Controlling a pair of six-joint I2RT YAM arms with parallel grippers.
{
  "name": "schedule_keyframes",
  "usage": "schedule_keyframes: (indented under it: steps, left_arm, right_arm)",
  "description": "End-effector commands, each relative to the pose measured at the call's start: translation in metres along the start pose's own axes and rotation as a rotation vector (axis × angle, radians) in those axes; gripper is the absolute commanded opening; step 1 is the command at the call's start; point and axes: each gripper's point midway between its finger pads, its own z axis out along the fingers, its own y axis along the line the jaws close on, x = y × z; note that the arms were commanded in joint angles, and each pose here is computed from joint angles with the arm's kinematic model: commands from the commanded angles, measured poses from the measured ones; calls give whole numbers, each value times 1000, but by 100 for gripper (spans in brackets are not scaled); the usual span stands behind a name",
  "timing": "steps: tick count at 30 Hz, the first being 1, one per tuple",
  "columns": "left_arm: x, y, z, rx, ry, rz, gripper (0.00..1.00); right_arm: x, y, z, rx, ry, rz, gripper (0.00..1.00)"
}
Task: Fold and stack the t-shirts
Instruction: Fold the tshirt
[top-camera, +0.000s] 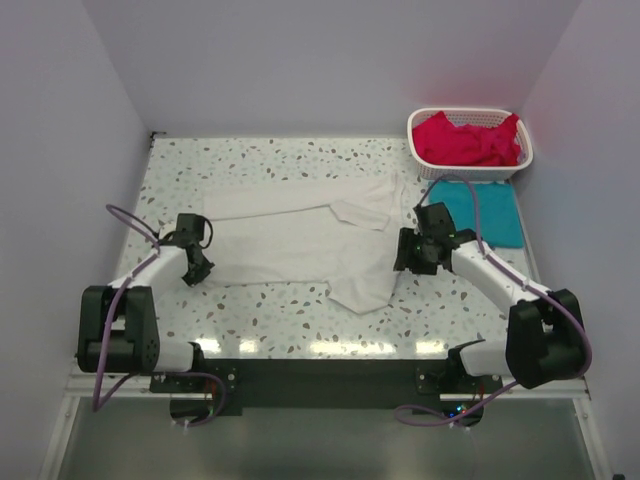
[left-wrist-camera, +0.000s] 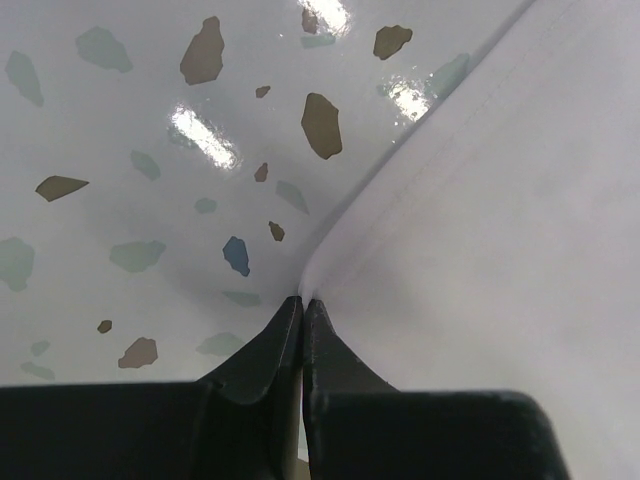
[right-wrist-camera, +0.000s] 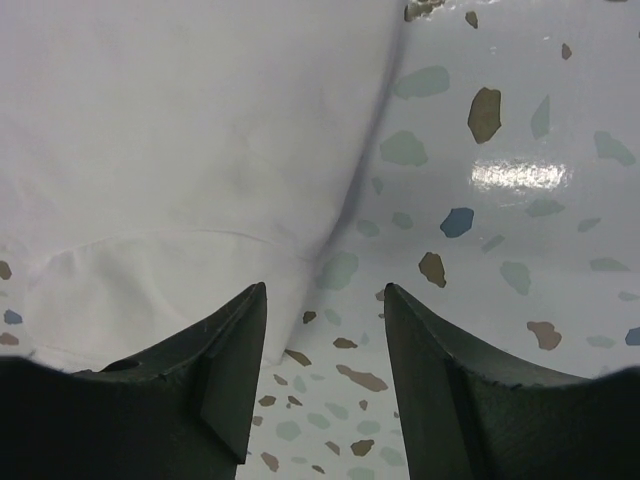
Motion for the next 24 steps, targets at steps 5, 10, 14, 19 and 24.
schedule_keyframes:
  steps: [5, 10, 14, 19, 24]
  left_arm:
    - [-2, 1, -8, 26, -7, -9, 2]
    - [0, -1, -8, 37, -4, -6, 1]
    - [1, -1, -7, 42, -2, -8, 0]
    - [-2, -1, -9, 45, -17, -17, 0]
    - [-2, -2, -9, 52, -15, -19, 0]
  right_arm:
    - [26, -5, 8, 19, 45, 52, 51]
    - [27, 0, 22, 1, 43, 107, 49]
    - [18, 7, 26, -22, 23, 145, 47]
    - [2, 12, 25, -27, -13, 163, 44]
    - [5, 11, 39, -17, 17, 182, 36]
